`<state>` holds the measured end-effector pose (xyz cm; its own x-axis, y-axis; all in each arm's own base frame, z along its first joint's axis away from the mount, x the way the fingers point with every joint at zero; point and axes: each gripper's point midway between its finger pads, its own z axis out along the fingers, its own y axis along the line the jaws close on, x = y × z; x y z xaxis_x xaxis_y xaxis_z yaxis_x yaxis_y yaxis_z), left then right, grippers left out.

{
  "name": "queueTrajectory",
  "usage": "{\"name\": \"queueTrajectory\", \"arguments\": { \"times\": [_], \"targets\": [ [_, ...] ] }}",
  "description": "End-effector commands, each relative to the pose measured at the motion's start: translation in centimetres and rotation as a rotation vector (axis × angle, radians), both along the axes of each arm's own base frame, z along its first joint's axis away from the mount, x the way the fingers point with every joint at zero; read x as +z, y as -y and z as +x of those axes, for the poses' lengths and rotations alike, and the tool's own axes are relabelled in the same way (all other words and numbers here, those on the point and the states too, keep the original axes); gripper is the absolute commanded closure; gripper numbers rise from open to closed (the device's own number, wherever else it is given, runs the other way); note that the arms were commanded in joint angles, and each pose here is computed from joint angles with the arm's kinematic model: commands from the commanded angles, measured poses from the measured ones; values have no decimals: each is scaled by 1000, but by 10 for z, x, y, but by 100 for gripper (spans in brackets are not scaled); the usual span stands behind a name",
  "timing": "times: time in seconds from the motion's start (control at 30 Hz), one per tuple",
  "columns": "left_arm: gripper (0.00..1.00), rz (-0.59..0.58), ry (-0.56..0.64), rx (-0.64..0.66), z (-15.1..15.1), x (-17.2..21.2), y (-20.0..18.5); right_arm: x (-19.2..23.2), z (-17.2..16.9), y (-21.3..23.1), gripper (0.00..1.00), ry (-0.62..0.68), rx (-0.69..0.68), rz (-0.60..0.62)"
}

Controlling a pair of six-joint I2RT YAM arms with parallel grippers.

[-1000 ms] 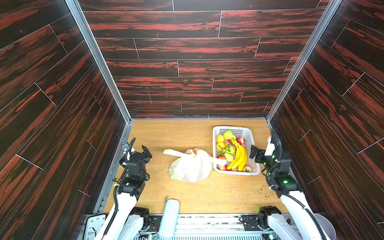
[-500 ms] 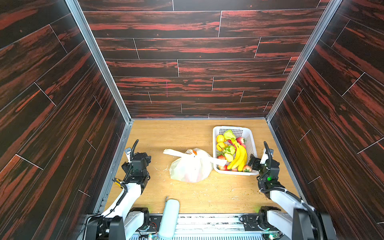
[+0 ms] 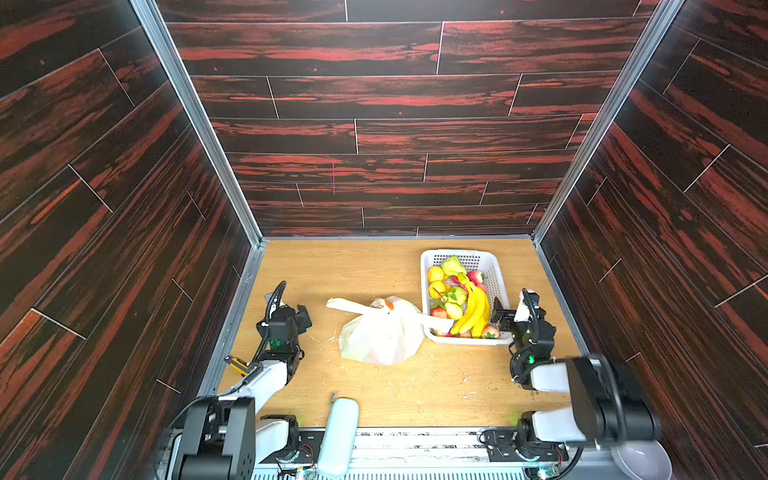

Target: Place the fake fruits into the plastic bag and tie a complex knot

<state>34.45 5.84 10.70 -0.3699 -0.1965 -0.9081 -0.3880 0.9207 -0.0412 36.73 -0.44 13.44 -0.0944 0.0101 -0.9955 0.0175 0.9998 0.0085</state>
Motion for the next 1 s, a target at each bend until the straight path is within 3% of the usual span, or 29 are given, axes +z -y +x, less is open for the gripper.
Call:
{"name": "queueTrajectory", "arguments": {
  "times": [0.0, 0.23, 0.47, 0.57, 0.97],
  "targets": [
    [1, 18, 85, -56, 15, 16, 6, -7, 3, -4, 1, 11, 24, -18],
    [1, 59, 92, -129, 36, 16, 14, -22, 24, 10, 1, -117, -1, 52],
    [1, 66, 150, -110, 50, -4, 8, -21, 25, 15, 1, -118, 4, 78],
    [1, 47, 23, -128, 52, -15, 10, -22, 25, 16, 1, -120, 3, 78],
    [1, 50, 37, -121, 52, -13, 8, -21, 24, 15, 1, -115, 3, 73]
  ]
}}
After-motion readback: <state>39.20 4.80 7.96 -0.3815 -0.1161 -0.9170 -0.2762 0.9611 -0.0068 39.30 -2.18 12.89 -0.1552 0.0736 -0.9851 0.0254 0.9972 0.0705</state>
